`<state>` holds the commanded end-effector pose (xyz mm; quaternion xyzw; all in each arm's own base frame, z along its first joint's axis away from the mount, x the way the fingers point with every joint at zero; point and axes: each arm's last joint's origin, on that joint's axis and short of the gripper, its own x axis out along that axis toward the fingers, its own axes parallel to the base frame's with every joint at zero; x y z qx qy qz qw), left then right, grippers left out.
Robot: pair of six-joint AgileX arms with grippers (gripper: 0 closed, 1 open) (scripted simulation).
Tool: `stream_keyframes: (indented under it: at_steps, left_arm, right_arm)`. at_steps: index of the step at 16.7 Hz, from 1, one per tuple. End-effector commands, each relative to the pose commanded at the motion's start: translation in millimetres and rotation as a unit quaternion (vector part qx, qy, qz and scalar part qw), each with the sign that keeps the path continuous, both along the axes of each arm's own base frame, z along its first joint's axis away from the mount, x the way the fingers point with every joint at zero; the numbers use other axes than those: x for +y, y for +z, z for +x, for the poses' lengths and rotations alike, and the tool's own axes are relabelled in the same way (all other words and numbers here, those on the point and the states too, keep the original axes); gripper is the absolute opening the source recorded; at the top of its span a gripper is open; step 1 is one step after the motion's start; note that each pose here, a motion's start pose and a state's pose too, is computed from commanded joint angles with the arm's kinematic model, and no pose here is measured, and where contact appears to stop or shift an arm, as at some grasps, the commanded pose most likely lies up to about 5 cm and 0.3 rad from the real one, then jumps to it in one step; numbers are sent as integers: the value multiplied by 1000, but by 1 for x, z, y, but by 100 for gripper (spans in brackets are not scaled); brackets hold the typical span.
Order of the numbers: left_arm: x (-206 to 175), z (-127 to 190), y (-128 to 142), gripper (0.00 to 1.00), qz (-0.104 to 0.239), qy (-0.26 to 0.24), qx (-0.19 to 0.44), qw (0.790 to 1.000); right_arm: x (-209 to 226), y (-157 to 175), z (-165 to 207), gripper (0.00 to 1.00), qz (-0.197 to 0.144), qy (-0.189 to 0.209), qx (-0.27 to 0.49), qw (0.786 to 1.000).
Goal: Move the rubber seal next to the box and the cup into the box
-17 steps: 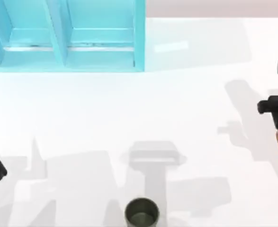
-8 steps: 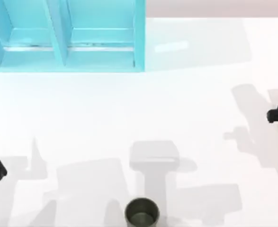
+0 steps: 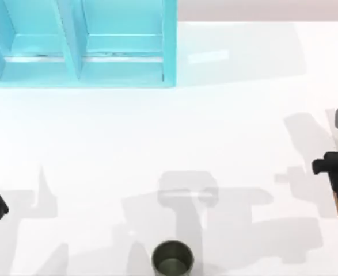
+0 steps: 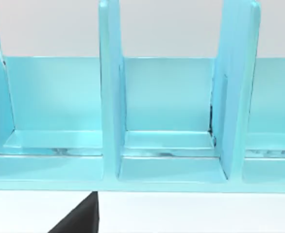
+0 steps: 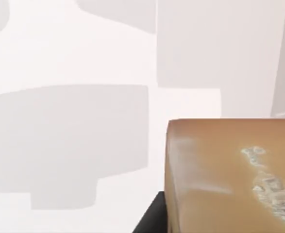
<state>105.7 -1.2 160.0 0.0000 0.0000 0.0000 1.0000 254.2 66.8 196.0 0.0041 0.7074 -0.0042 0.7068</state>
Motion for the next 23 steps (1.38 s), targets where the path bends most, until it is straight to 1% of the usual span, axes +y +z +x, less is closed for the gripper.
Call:
stream_keyframes:
  at_steps: [2, 5, 18, 19, 23]
  left_arm:
    - [0, 0, 0, 100, 0, 0, 0, 1000]
    - [0, 0, 0, 100, 0, 0, 0, 1000]
    - [0, 0, 0, 100, 0, 0, 0, 1000]
    - [0, 0, 0, 100, 0, 0, 0, 1000]
    - [0, 0, 0, 100, 0, 0, 0, 1000]
  right_arm:
    - [-1, -7, -1, 0, 0, 0, 0, 1000]
    - [-1, -7, -1, 0, 0, 0, 0, 1000]
    - [-1, -7, -1, 98, 0, 0, 0, 1000]
    - [-1, -7, -1, 100, 0, 0, 0, 1000]
    - [-1, -7, -1, 100, 0, 0, 0, 1000]
